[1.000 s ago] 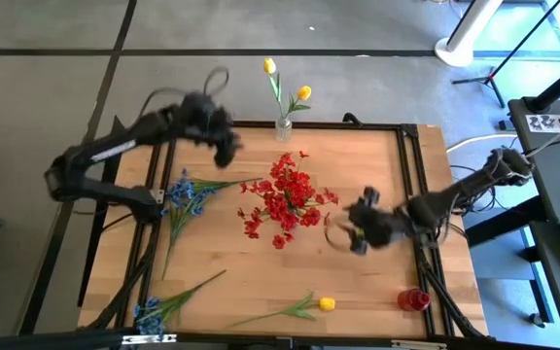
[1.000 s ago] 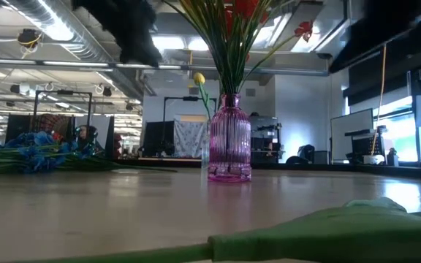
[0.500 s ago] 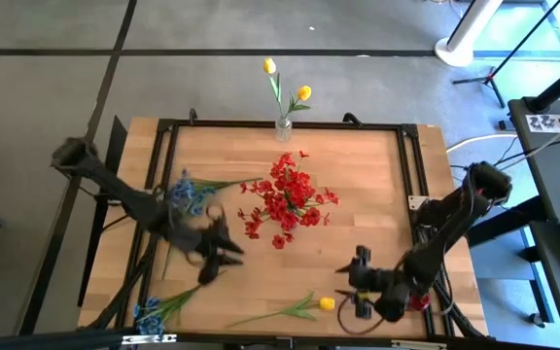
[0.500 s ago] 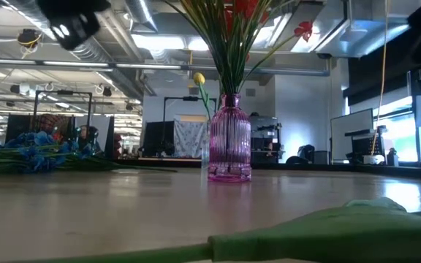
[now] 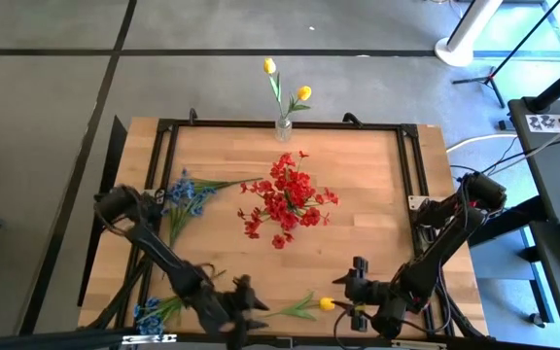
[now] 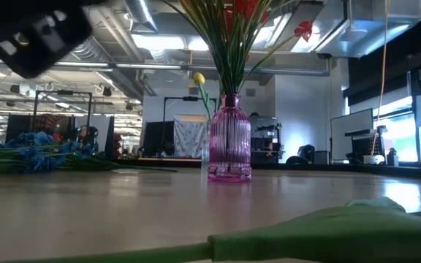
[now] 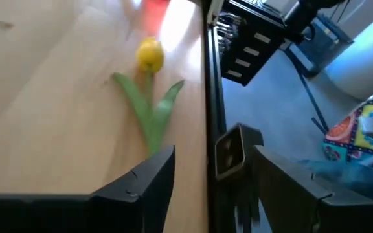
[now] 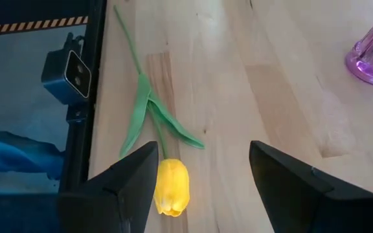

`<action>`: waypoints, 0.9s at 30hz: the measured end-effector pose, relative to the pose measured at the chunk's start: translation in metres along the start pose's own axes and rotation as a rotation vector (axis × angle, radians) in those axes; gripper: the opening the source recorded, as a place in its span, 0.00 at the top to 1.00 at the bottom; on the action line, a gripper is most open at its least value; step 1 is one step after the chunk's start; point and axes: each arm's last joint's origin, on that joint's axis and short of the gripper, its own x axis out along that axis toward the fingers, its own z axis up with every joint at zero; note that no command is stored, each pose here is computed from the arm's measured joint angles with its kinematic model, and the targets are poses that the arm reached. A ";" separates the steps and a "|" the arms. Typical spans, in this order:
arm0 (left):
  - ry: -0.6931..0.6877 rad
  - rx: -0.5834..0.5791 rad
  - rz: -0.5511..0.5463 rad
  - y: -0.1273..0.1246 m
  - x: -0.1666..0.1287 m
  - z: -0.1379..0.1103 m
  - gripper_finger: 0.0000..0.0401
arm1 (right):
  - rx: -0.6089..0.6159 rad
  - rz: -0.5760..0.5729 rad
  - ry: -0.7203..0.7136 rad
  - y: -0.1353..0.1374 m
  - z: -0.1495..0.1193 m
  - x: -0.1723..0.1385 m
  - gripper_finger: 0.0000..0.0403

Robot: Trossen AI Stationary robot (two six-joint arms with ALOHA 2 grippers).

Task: Sort flowers into vase by color
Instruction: Put the yellow tulip into the transparent vase

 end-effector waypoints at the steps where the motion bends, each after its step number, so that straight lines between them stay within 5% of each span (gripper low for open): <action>1: -0.006 0.007 0.011 -0.004 0.010 -0.002 0.50 | -0.003 -0.003 0.002 0.000 0.000 0.000 0.40; 8: 0.000 0.052 0.161 0.004 0.067 -0.008 0.49 | -0.001 -0.006 0.000 0.000 0.000 0.000 0.40; 16: 0.043 0.158 0.175 0.025 0.095 -0.007 0.51 | -0.007 -0.008 -0.001 -0.001 0.000 0.000 0.40; 23: 0.072 0.209 0.180 0.034 0.108 -0.028 0.60 | -0.016 -0.003 0.015 -0.001 -0.001 0.000 0.40; 27: 0.050 0.219 0.225 0.036 0.108 -0.030 0.74 | -0.023 -0.012 0.017 -0.001 0.001 -0.001 0.40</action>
